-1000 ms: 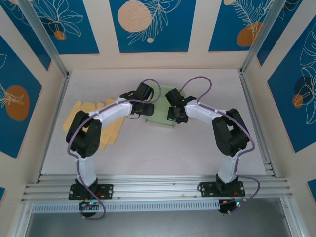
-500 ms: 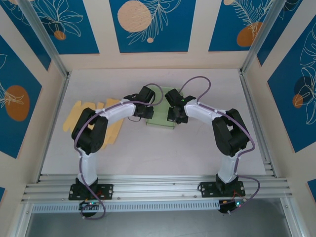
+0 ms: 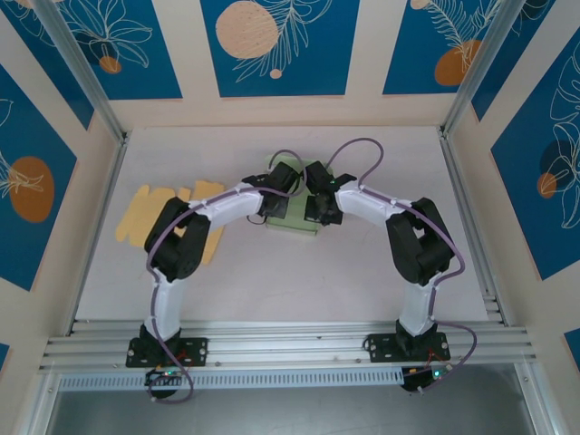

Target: Fold the paper box

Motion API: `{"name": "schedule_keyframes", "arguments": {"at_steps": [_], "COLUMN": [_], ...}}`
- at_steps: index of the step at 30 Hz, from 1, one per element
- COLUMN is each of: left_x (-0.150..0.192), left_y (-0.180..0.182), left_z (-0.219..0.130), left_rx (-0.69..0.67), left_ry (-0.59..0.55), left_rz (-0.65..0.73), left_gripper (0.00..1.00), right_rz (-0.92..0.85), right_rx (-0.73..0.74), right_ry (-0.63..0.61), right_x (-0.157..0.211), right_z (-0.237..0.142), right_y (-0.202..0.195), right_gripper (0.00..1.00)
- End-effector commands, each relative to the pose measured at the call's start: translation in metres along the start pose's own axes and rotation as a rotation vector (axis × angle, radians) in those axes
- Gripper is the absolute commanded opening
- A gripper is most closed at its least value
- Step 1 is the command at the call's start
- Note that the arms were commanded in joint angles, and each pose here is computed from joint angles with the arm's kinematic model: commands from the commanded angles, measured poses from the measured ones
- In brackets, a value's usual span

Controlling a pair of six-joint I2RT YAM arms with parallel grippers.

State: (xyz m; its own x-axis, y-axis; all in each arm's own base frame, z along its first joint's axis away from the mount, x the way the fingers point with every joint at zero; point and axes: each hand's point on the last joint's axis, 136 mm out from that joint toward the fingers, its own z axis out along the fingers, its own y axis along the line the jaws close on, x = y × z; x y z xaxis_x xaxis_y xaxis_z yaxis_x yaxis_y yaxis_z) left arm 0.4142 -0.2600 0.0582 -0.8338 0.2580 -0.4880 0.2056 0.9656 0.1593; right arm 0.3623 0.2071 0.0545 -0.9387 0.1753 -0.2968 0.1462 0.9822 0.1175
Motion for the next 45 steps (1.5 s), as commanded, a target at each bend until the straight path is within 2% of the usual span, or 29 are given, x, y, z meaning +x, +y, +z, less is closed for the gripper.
{"name": "schedule_keyframes", "arguments": {"at_steps": [1, 9, 12, 14, 16, 20, 23, 27, 33, 36, 41, 45], "left_x": [0.007, 0.008, 0.012, 0.012, 0.010, 0.004, 0.000, -0.004, -0.002, 0.009, 0.019, 0.017], "left_y": [0.014, 0.029, 0.015, 0.000, -0.009, -0.020, -0.020, -0.016, 0.001, 0.006, 0.004, 0.004], "left_z": [-0.001, -0.004, -0.001, -0.004, -0.011, -0.029, -0.038, -0.051, -0.064, -0.057, -0.042, -0.028], "left_rx": [-0.225, -0.350, -0.252, -0.141, -0.066, 0.046, 0.076, 0.131, 0.186, 0.184, 0.196, 0.194], "left_ry": [0.000, 0.010, 0.009, -0.013, -0.028, -0.050, -0.066, -0.084, -0.103, -0.077, -0.041, -0.027], "left_rz": [0.100, 0.121, 0.101, 0.079, 0.059, 0.031, 0.015, -0.034, -0.101, -0.107, -0.081, -0.078], "left_gripper": [0.00, 0.00, 0.00, 0.15, 0.24, 0.33, 0.42, 0.48, 0.54, 0.55, 0.64, 0.65], "right_rz": [-0.050, -0.047, -0.047, -0.048, -0.047, -0.045, -0.044, -0.047, -0.054, -0.056, -0.059, -0.056], "right_rx": [0.027, 0.031, 0.030, 0.030, 0.029, 0.022, 0.009, -0.014, -0.027, -0.045, -0.084, -0.106], "right_ry": [0.039, 0.046, 0.048, 0.045, 0.044, 0.037, 0.036, 0.026, 0.005, -0.007, -0.025, -0.049], "right_x": [0.013, 0.015, 0.015, 0.013, 0.013, 0.011, 0.009, 0.006, -0.001, -0.003, -0.006, -0.008], "right_z": [0.003, 0.005, 0.005, 0.003, 0.002, -0.001, -0.004, -0.011, -0.024, -0.032, -0.047, -0.061], "right_y": [0.006, 0.004, 0.004, 0.004, 0.003, 0.005, 0.008, 0.012, 0.015, 0.016, 0.019, 0.018], "right_gripper": [0.07, 0.07, 0.07, 0.07, 0.08, 0.08, 0.12, 0.14, 0.27, 0.34, 0.50, 0.54]}}
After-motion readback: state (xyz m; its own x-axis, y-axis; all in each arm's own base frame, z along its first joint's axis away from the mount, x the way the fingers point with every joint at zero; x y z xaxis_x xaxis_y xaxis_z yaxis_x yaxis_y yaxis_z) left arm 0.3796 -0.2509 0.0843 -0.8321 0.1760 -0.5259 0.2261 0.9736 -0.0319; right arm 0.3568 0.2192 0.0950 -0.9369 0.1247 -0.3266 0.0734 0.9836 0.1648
